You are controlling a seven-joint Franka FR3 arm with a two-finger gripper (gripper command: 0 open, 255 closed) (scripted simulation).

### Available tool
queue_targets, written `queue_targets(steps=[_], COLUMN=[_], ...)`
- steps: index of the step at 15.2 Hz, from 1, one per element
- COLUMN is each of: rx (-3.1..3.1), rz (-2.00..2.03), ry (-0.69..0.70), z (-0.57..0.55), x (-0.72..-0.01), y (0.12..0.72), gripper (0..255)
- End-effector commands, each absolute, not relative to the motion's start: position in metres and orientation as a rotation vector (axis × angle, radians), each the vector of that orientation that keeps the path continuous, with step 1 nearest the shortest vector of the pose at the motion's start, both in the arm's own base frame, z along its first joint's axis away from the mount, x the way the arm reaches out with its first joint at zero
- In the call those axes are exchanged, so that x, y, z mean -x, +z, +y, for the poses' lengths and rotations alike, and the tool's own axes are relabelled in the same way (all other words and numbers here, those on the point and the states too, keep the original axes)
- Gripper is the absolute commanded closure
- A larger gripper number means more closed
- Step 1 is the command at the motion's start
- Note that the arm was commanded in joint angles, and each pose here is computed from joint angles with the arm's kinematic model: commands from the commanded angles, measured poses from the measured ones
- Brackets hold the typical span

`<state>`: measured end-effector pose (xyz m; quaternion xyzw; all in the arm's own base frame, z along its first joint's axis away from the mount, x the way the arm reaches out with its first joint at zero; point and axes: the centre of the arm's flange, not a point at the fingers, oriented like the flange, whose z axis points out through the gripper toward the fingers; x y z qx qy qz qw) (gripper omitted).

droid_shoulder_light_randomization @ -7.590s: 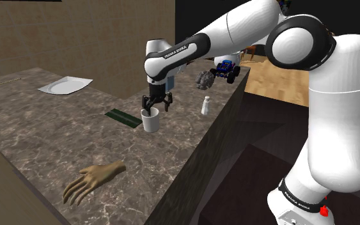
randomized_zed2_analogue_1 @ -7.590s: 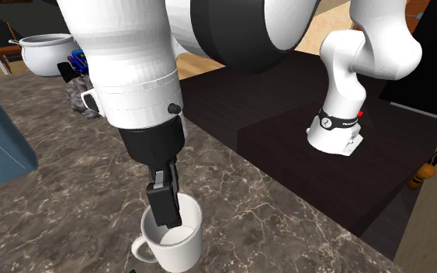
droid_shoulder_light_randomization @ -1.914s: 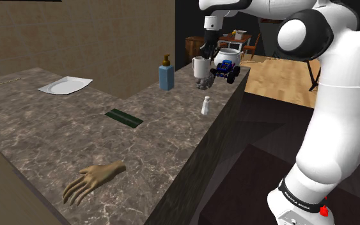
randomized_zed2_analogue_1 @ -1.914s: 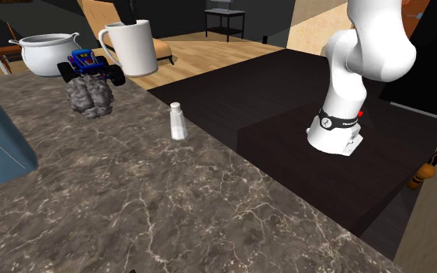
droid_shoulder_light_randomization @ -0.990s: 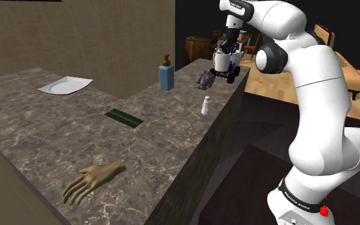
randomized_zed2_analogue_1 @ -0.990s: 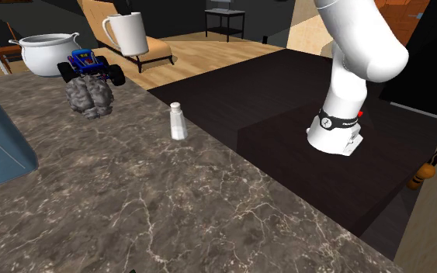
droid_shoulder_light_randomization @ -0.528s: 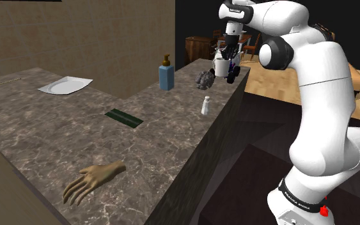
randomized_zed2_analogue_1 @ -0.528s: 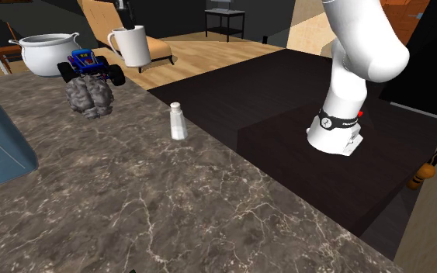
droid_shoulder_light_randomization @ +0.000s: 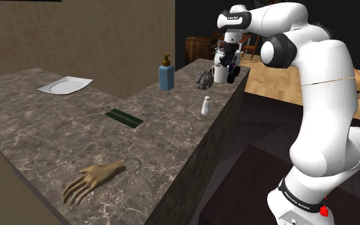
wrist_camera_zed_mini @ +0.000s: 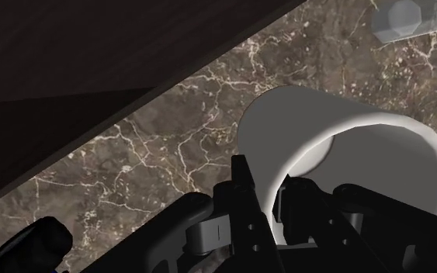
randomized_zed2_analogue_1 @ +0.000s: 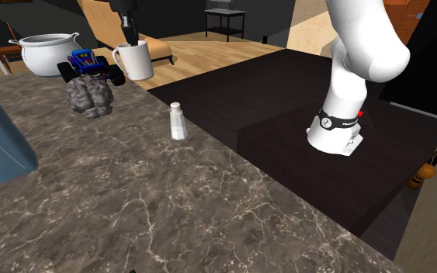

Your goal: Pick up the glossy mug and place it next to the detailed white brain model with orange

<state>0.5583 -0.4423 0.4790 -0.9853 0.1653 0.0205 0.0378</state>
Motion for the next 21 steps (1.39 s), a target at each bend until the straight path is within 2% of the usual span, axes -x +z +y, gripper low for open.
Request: queue_targets(steps=[1, 21], rx=[3.023, 3.023], rz=[0.507, 0.507], ry=[0.062, 0.062], z=[-0.443, -0.443], x=[-0.558, -0.558], y=[0.469, 0.362], gripper=[255, 255])
